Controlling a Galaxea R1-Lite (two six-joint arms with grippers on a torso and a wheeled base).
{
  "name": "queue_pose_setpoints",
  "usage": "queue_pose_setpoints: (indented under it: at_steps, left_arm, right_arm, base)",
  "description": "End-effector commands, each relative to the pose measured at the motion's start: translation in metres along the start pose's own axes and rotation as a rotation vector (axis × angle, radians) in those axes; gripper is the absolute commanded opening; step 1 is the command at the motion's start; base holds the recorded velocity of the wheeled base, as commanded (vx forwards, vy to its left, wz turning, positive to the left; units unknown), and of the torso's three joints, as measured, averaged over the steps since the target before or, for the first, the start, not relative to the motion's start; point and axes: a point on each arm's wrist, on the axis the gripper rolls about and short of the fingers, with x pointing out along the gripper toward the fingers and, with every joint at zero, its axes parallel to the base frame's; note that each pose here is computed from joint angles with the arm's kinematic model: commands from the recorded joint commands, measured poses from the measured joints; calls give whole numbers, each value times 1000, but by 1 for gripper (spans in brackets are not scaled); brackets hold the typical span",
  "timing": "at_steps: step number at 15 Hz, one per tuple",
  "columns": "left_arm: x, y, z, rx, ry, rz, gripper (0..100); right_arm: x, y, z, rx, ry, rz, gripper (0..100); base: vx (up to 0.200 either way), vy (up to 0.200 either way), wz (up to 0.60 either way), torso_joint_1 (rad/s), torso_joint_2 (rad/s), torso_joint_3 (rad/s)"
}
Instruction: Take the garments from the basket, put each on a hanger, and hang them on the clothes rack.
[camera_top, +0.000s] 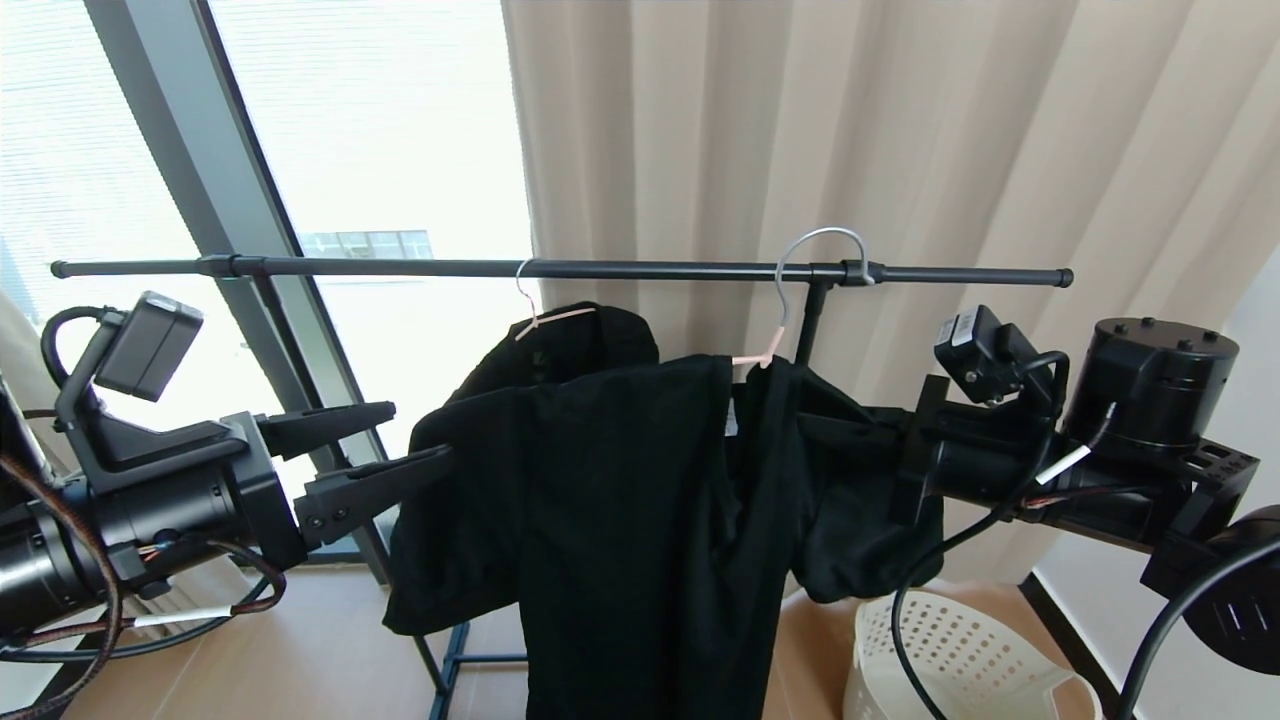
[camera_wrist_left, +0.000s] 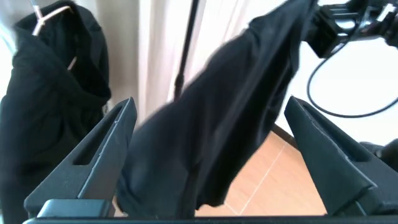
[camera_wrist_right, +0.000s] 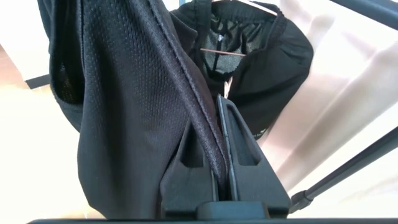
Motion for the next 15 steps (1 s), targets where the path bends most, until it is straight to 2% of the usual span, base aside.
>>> queue_pose_setpoints:
  at_steps: [1,7,12,13,15]
  left_arm:
    - [10,14,-14,-44,51,20,100]
    - [21,22,-32,-72,89,20,100]
    - [24,25,-36,-72,89,19,100]
    - [24,25,-36,-73,90,19,0]
    - [24,25,-36,-73,90,19,0]
  right_arm:
    - [-1,1,0,-12,-1,2,0]
    - [-5,3,4,-24,-15,12,0]
    - [-6,3,6,-26,-19,10,0]
    - [-6,2,6,-27,-20,8,0]
    - [-6,1,6,-27,-21,5,0]
  base:
    - [0,0,0,0,0,0]
    - [0,0,0,0,0,0]
    - [0,0,0,0,0,0]
    - [0,0,0,0,0,0]
    - [0,0,0,0,0,0]
